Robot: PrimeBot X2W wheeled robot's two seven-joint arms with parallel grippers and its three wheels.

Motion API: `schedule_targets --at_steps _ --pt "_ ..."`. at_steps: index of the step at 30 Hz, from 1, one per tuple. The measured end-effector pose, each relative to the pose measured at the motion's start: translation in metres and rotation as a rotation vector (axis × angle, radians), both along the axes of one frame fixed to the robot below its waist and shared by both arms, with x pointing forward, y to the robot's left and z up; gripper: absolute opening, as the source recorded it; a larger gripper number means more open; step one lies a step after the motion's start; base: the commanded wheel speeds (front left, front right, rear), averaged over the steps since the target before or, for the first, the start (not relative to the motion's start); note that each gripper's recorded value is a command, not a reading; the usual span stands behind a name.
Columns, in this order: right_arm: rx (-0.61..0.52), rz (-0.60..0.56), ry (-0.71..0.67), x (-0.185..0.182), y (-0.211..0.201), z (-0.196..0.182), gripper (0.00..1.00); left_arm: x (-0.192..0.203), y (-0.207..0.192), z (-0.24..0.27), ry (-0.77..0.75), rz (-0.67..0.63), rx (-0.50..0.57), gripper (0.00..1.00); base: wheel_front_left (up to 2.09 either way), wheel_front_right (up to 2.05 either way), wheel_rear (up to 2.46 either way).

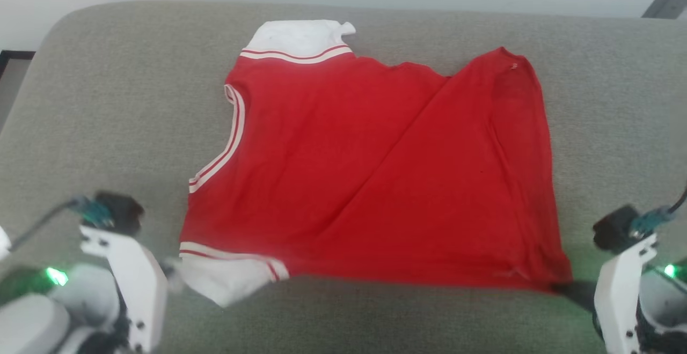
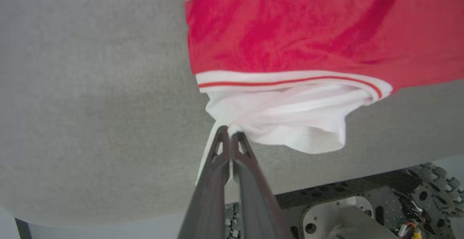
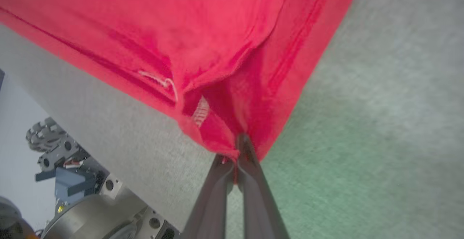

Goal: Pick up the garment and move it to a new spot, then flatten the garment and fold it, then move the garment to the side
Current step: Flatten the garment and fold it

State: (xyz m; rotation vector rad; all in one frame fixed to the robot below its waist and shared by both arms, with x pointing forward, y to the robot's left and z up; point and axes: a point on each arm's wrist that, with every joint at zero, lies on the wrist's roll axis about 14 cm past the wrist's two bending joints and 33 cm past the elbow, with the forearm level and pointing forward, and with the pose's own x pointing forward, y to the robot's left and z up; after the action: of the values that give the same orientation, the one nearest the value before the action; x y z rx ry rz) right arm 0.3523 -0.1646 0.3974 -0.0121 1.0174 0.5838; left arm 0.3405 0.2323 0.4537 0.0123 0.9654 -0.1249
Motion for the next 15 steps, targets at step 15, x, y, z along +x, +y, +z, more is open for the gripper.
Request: schedule_targets --at_steps 15 --pt "-0.014 -0.133 -0.289 0.085 -0.001 0.052 0.00 0.121 -0.002 0.067 -0.341 -0.166 0.127 0.00 0.00 0.00 0.00"
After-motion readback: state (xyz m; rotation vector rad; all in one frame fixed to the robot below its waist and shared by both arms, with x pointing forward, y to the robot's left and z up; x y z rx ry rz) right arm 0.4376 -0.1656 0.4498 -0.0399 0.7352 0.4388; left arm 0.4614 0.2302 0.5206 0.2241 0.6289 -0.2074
